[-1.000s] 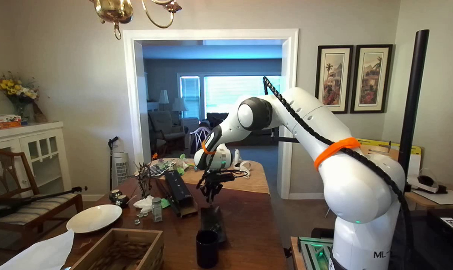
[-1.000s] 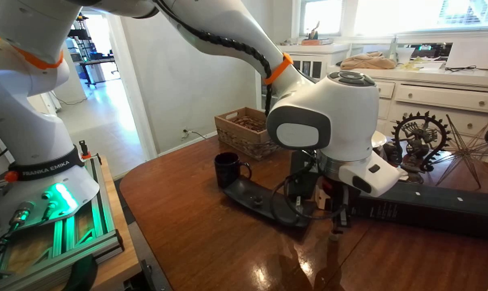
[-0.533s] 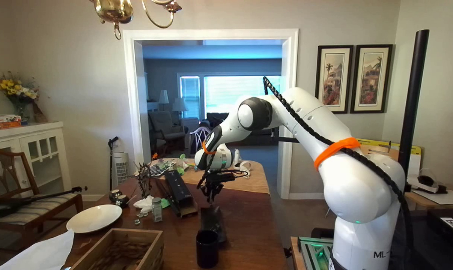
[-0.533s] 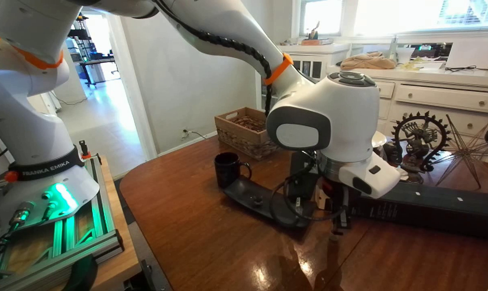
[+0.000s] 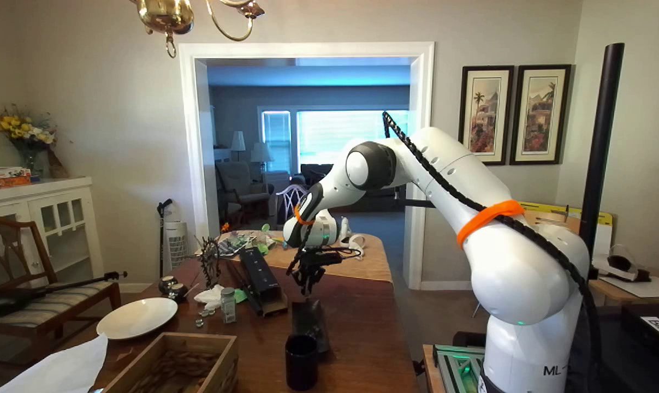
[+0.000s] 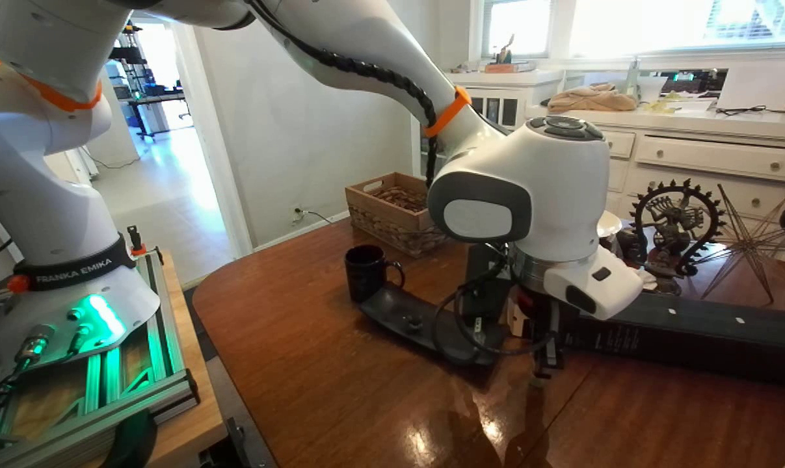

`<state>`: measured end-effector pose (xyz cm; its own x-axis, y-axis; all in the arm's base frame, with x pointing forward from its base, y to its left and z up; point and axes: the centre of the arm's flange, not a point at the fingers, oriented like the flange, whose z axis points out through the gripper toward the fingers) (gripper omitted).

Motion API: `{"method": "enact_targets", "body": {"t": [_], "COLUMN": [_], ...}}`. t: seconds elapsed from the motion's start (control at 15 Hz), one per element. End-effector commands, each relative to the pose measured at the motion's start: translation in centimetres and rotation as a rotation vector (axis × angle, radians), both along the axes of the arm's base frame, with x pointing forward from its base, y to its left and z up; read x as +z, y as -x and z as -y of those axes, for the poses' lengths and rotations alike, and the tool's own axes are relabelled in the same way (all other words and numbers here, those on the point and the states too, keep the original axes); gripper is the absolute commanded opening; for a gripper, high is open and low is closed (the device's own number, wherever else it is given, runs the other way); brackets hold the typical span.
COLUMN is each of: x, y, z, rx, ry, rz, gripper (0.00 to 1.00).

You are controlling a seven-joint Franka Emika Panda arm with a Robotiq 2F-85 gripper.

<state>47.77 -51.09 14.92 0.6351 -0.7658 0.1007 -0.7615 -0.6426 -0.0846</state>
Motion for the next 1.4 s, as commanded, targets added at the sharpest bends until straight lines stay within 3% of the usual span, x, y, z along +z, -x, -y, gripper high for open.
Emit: {"method": "enact_targets", "body": {"t": [0.0, 0.27, 0.33, 0.4, 0.67, 1.07, 1.13, 1.2, 1.33], "x": [-0.4, -0.5, -0.5, -0.5, -0.6, -0.4, -0.3, 0.0, 0.6], "y": [0.4, 0.6, 0.6, 0.7, 0.6, 0.8, 0.8, 0.9, 0.8], "z": [-0.2, -0.1, -0.1, -0.1, -0.2, -0.1, -0.2, -0.3, -0.5], "rx": [-0.021, -0.023, -0.024, -0.025, -0.024, -0.024, -0.025, -0.025, -0.023], "ry": [-0.003, -0.002, -0.002, -0.002, -0.004, -0.004, -0.009, -0.012, -0.02], "rz": [-0.004, -0.007, -0.008, -0.009, -0.009, -0.006, -0.008, -0.006, -0.002], "gripper": [0.06, 0.1, 0.48, 0.49, 0.67, 0.62, 0.65, 0.87, 0.91]}}
